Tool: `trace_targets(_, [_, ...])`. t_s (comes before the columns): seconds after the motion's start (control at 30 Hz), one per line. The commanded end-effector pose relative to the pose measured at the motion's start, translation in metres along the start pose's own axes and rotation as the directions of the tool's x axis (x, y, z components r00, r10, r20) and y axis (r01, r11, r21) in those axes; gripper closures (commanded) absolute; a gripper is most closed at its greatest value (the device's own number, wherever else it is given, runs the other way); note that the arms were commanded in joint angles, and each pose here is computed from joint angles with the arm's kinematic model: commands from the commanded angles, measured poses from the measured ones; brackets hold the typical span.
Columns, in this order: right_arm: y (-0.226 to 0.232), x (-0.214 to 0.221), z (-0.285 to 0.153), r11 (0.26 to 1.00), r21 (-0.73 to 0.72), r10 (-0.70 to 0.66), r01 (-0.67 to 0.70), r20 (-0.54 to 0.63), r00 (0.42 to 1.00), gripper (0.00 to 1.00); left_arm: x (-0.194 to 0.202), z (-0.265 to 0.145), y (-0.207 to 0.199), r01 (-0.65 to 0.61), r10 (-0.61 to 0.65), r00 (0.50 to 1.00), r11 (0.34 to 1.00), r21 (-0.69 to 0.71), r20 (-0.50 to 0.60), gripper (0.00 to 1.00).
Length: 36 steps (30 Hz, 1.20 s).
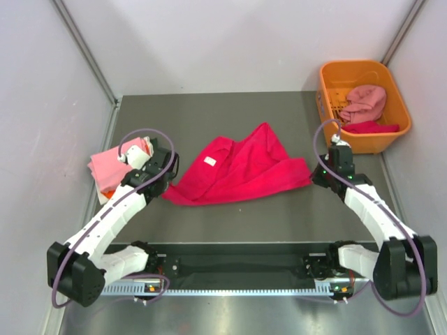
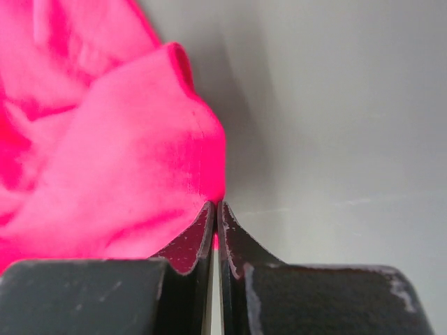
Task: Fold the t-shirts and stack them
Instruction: Flatten the tshirt out
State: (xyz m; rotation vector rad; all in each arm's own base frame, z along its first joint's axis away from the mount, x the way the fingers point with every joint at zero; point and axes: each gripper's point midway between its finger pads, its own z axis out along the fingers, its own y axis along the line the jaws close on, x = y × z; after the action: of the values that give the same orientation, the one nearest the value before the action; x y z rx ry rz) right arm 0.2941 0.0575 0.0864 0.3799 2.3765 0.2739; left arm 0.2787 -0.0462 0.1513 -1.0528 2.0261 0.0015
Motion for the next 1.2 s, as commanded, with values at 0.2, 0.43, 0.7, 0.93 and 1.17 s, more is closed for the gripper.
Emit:
trace_targets(0.2, [-0.044, -0.016, -0.032, 0.988, 0.116, 0.086, -0.1, 0.123, 0.989, 1.0, 0.035, -0.026, 0.004, 0.002, 0.019, 0.975, 0.996, 0.092, -0.223, 0.39])
trace_targets(0.43, [-0.058, -0.016, -0.03, 0.979, 0.131, 0.139, -0.157, 0.137, 0.981, 1.0, 0.015, -0.038, 0.024, -0.104, 0.113, 0.98, 0.993, 0.061, -0.163, 0.02])
trace_targets(0.7, [-0.091, -0.051, -0.032, 0.938, 0.194, 0.239, -0.286, 0.234, 0.943, 1.0, 0.044, -0.038, 0.03, -0.184, 0.214, 0.941, 0.974, 0.134, -0.261, 0.07])
trace_targets(0.93, [-0.093, -0.07, -0.017, 0.938, 0.159, 0.264, -0.308, 0.249, 0.932, 1.0, 0.103, -0.064, 0.005, -0.265, 0.492, 0.765, 0.828, 0.494, -0.415, 0.16])
trace_targets(1.17, [-0.096, -0.063, 0.002, 0.938, 0.162, 0.271, -0.308, 0.214, 0.938, 1.0, 0.134, -0.065, 0.017, -0.469, 0.632, 0.669, 0.768, 0.437, -0.392, 0.17])
